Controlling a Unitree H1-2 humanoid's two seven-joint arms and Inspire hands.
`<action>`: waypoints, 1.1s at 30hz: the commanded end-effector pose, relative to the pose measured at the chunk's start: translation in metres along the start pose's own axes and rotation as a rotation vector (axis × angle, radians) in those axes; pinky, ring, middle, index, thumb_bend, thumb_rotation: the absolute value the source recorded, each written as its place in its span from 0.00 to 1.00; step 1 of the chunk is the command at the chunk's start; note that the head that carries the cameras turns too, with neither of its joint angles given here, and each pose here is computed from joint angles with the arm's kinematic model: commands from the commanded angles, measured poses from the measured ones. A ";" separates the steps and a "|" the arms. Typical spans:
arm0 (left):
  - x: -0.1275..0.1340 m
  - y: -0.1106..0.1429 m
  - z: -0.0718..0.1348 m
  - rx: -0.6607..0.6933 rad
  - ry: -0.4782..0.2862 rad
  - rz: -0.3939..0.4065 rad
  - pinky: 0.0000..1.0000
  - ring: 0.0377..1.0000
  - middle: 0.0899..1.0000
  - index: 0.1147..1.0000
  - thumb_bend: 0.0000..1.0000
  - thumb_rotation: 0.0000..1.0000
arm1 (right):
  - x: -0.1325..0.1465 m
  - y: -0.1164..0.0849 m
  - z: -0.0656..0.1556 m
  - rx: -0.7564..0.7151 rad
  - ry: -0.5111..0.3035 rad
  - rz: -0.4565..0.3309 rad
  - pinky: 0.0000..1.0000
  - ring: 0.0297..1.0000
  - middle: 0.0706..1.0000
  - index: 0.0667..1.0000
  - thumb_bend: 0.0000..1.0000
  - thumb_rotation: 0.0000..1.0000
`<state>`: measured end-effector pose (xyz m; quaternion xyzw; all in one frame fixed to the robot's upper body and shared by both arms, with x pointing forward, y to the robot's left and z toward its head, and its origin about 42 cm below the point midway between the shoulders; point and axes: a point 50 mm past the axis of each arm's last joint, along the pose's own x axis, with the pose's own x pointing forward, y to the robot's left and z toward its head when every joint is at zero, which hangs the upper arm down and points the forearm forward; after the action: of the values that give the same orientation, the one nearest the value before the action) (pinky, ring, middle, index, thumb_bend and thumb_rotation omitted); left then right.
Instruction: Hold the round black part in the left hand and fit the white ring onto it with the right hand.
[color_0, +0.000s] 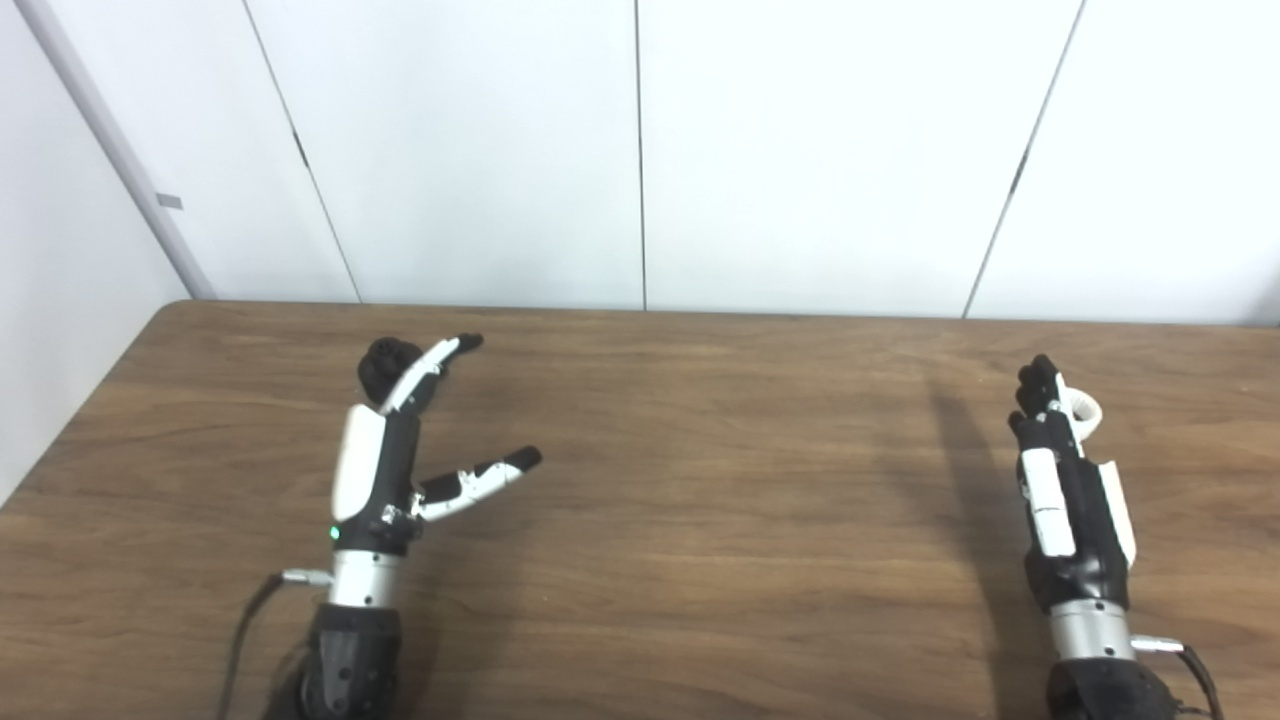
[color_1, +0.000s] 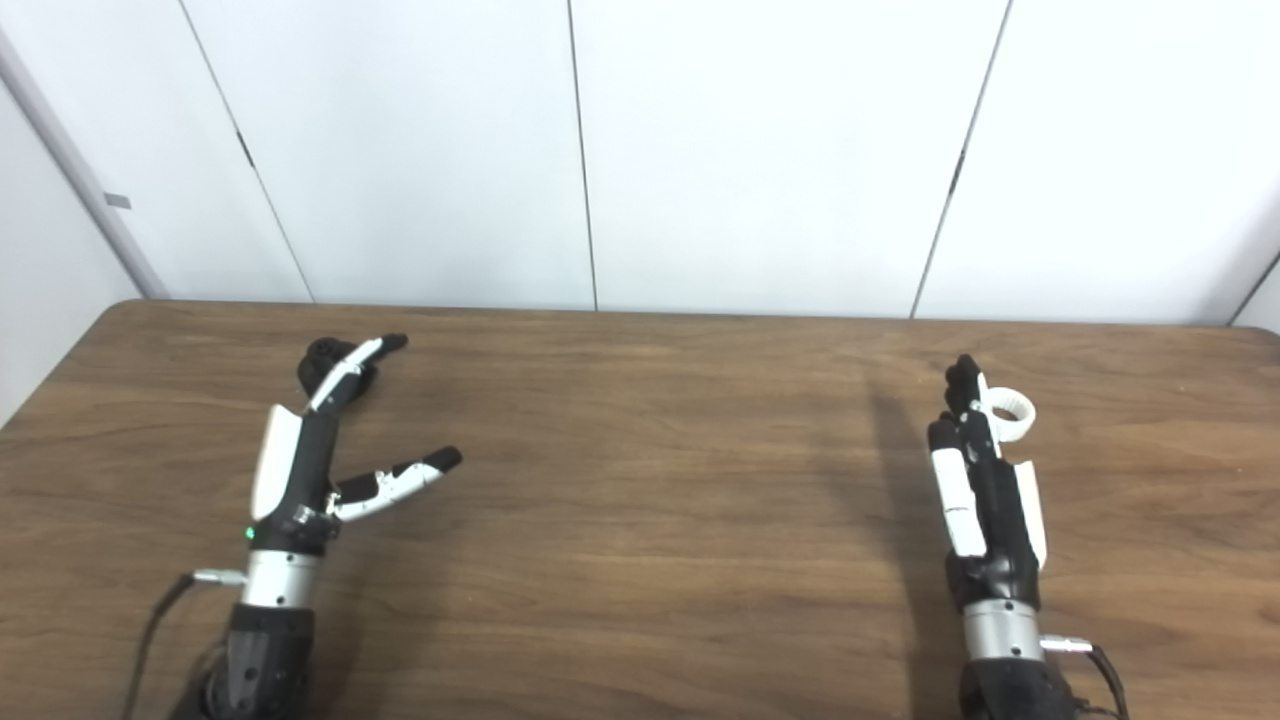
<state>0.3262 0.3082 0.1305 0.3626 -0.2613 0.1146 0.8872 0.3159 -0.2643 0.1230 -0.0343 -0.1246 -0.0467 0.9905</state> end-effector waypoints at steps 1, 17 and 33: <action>-0.023 0.003 -0.022 0.124 -0.007 0.027 0.81 0.88 0.87 0.84 0.78 0.17 | -0.019 -0.010 -0.023 0.018 0.069 -0.007 1.00 1.00 0.99 1.00 0.47 0.85; 0.011 0.022 -0.056 0.366 0.004 0.211 0.99 0.98 0.99 0.99 0.91 0.32 | -0.020 -0.017 -0.032 -0.021 0.070 -0.007 1.00 0.99 0.97 1.00 0.44 0.89; 0.055 0.074 -0.108 0.125 0.549 -0.090 0.98 1.00 1.00 1.00 1.00 0.40 | -0.019 -0.027 -0.034 -0.002 0.050 -0.002 1.00 1.00 0.98 1.00 0.40 0.90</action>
<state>0.3755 0.4137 0.1157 0.3712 0.0208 0.1738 0.9119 0.3250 -0.2821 0.1245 -0.0257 -0.1522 -0.0361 0.9874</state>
